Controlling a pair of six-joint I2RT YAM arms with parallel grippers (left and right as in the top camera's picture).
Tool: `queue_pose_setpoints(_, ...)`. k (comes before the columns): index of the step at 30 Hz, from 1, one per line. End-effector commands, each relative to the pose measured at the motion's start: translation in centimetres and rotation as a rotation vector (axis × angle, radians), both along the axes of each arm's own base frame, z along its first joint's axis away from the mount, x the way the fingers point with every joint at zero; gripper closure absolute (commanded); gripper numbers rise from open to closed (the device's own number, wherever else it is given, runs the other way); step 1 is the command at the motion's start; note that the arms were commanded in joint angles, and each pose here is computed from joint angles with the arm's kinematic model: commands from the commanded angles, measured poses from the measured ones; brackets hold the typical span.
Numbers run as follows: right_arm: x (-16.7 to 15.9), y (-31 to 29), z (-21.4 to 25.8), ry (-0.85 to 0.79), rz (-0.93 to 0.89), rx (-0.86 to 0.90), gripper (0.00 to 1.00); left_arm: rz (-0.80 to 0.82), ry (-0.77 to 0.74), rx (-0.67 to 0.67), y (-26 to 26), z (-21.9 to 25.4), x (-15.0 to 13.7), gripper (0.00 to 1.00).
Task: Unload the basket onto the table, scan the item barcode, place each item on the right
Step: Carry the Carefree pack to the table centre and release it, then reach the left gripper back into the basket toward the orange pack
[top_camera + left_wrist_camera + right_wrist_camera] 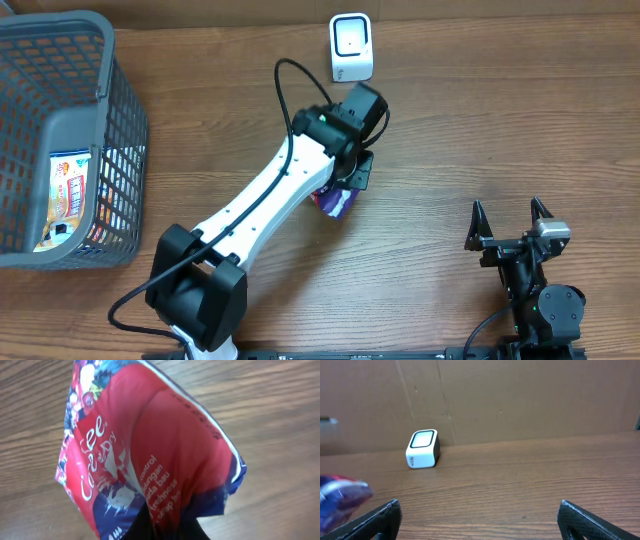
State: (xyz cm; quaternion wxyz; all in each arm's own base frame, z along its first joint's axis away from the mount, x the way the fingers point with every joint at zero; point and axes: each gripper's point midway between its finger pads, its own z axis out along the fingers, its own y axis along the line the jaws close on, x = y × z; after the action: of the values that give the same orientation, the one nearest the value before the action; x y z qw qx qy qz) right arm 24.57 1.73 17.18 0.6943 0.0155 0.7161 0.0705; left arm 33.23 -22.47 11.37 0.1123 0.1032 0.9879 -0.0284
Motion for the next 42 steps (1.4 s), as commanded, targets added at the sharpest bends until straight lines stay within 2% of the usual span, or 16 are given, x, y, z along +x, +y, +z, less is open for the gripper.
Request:
queue_pose_setpoints(1,0.0,-0.1,-0.2,-0.002,-0.008,-0.001,0.00,0.045,-0.064,0.097,2.2,-1.3,0.9,0.96)
queue_pose_setpoints(2,0.0,-0.1,-0.2,-0.002,-0.008,-0.001,0.00,0.042,-0.073,0.105,2.3,-1.5,1.1,0.96)
queue_pose_setpoints(3,0.0,-0.1,-0.2,-0.002,-0.008,-0.001,0.00,0.031,-0.076,0.101,2.2,-1.6,1.2,0.89)
queue_pose_setpoints(5,0.0,-0.1,-0.2,-0.002,-0.008,-0.001,0.00,0.032,-0.081,0.097,2.1,-1.5,1.3,0.71)
queue_pose_setpoints(6,0.0,-0.1,-0.2,-0.002,-0.008,-0.001,0.00,0.025,-0.085,0.093,1.9,-1.2,1.4,0.55)
queue_pose_setpoints(7,0.0,-0.1,-0.2,-0.002,-0.008,-0.001,0.00,0.024,-0.084,0.086,1.8,-0.8,1.4,0.48)
queue_pose_setpoints(9,0.0,-0.1,-0.2,-0.002,-0.008,-0.001,0.00,0.015,-0.069,0.045,0.9,0.5,1.3,0.38)
queue_pose_setpoints(12,0.0,-0.1,-0.2,-0.002,-0.008,-0.001,0.00,-0.004,-0.065,-0.066,-1.0,5.3,1.5,0.34)
queue_pose_setpoints(14,0.0,-0.1,-0.2,-0.002,-0.008,-0.001,0.00,-0.007,-0.086,-0.110,-1.4,8.4,1.7,0.27)
queue_pose_setpoints(17,0.0,-0.1,-0.2,-0.002,-0.008,-0.001,0.00,0.005,-0.135,-0.145,-0.9,13.4,1.9,0.00)
queue_pose_setpoints(22,0.0,-0.1,-0.2,-0.002,-0.008,-0.001,0.00,0.032,-0.173,-0.165,1.4,19.2,0.6,0.00)
queue_pose_setpoints(25,0.0,-0.1,-0.2,-0.002,-0.008,-0.001,0.00,0.066,-0.179,-0.129,4.0,21.4,-1.0,0.00)
queue_pose_setpoints(31,0.0,-0.1,-0.2,-0.002,-0.008,-0.001,0.00,0.098,-0.299,-0.187,7.6,25.8,-2.4,0.00)
queue_pose_setpoints(36,0.0,-0.1,-0.2,-0.002,-0.008,-0.001,0.00,0.217,-0.446,-0.219,13.5,30.2,-4.5,0.00)
queue_pose_setpoints(38,0.0,-0.1,-0.2,-0.002,-0.008,-0.001,0.00,0.320,-0.551,-0.215,17.8,32.7,-6.6,0.00)
queue_pose_setpoints(42,0.0,-0.1,-0.2,-0.002,-0.008,-0.001,0.00,0.473,-0.652,-0.190,22.4,34.6,-9.3,0.00)
